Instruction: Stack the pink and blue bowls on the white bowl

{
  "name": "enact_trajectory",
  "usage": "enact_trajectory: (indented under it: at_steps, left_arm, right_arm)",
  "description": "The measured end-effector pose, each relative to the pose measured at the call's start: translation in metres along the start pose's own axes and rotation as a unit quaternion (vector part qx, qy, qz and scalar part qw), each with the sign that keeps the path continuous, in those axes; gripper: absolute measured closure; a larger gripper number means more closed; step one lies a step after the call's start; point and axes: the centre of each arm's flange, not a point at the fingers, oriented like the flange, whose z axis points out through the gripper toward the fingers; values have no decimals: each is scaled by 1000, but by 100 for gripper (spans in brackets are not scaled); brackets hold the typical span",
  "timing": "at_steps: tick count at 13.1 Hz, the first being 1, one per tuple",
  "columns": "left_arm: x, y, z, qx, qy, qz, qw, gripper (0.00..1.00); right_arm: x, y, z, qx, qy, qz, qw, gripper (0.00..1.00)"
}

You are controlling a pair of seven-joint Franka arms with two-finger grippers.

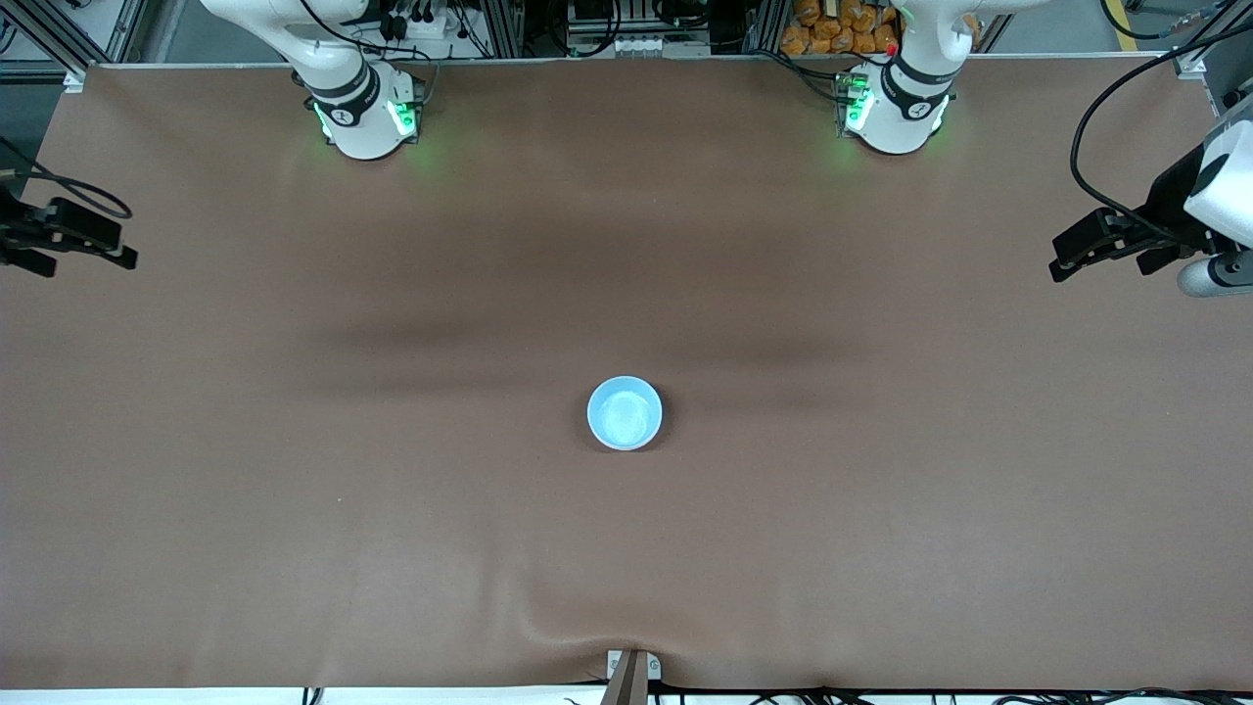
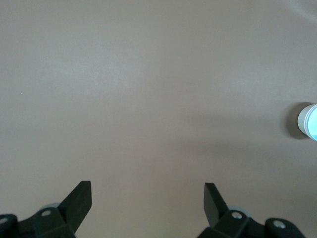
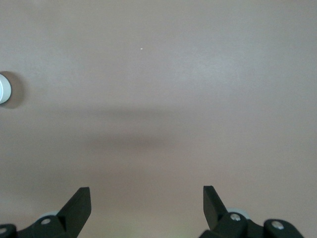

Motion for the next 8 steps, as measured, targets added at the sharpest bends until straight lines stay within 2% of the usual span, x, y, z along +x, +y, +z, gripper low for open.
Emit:
enact_trajectory:
  at_steps: [8]
  left_arm:
    - [0, 0, 0, 0, -2, 0, 1000, 0]
  right_arm:
    - [0, -3, -7, -8, 7, -29, 1000, 0]
